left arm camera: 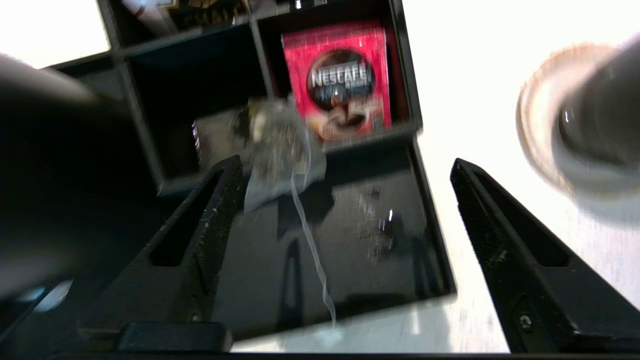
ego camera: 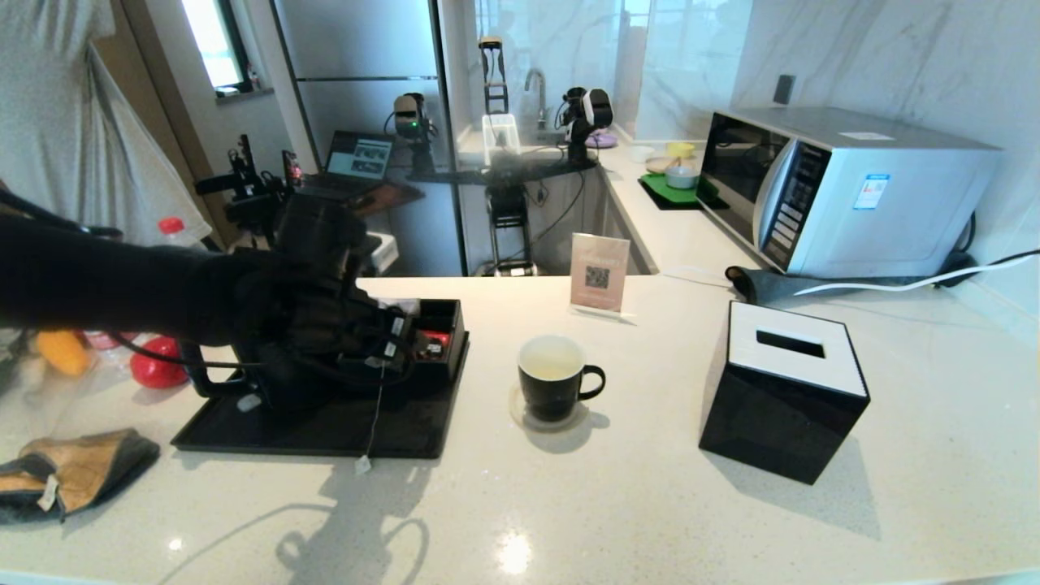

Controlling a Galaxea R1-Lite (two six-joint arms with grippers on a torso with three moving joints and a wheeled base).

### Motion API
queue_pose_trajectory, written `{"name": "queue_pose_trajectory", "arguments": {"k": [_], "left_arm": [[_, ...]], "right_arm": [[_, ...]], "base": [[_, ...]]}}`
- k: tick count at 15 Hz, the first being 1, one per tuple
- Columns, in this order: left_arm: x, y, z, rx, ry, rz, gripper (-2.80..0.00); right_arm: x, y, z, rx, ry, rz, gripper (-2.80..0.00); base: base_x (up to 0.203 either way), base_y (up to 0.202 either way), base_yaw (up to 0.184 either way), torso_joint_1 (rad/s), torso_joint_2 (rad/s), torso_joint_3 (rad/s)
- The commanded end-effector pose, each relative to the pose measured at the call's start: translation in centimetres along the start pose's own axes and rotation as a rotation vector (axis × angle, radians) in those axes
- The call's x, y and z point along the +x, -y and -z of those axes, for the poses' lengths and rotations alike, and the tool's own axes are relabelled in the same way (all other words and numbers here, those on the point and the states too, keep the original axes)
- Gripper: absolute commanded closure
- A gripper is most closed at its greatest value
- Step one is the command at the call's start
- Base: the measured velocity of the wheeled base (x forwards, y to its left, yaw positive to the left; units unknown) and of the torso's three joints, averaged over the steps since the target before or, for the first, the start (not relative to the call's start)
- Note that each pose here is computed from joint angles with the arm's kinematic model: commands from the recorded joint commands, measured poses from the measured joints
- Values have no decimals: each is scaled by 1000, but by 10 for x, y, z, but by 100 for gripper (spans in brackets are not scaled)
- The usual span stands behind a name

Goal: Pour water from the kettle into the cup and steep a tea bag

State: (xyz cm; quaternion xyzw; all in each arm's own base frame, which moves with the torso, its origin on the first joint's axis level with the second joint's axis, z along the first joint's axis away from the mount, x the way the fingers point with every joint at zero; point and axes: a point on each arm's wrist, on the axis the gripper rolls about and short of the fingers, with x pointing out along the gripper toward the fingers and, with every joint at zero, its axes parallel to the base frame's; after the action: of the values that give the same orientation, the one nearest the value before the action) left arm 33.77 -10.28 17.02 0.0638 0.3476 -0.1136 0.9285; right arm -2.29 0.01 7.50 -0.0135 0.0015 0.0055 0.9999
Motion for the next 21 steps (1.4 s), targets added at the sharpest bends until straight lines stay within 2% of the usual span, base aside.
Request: {"name": "queue_pose_trajectory", "arguments": {"k": [1, 8, 10, 21], "left_arm": [[23, 0, 4, -24, -37, -8, -280], [40, -18, 5, -62, -10, -64, -280], [44, -19, 3, -69, 12, -69, -280], [55, -19, 8, -67, -8, -66, -280]], "right_arm": [[0, 0, 0, -1, -1, -1, 0], [0, 0, 0, -1, -1, -1, 0], [0, 0, 0, -1, -1, -1, 0], [0, 0, 0, -1, -1, -1, 0]], "base": [[0, 0, 0, 0, 0, 0], [0, 0, 0, 0, 0, 0], [0, 0, 0, 0, 0, 0], [0, 0, 0, 0, 0, 0]]}}
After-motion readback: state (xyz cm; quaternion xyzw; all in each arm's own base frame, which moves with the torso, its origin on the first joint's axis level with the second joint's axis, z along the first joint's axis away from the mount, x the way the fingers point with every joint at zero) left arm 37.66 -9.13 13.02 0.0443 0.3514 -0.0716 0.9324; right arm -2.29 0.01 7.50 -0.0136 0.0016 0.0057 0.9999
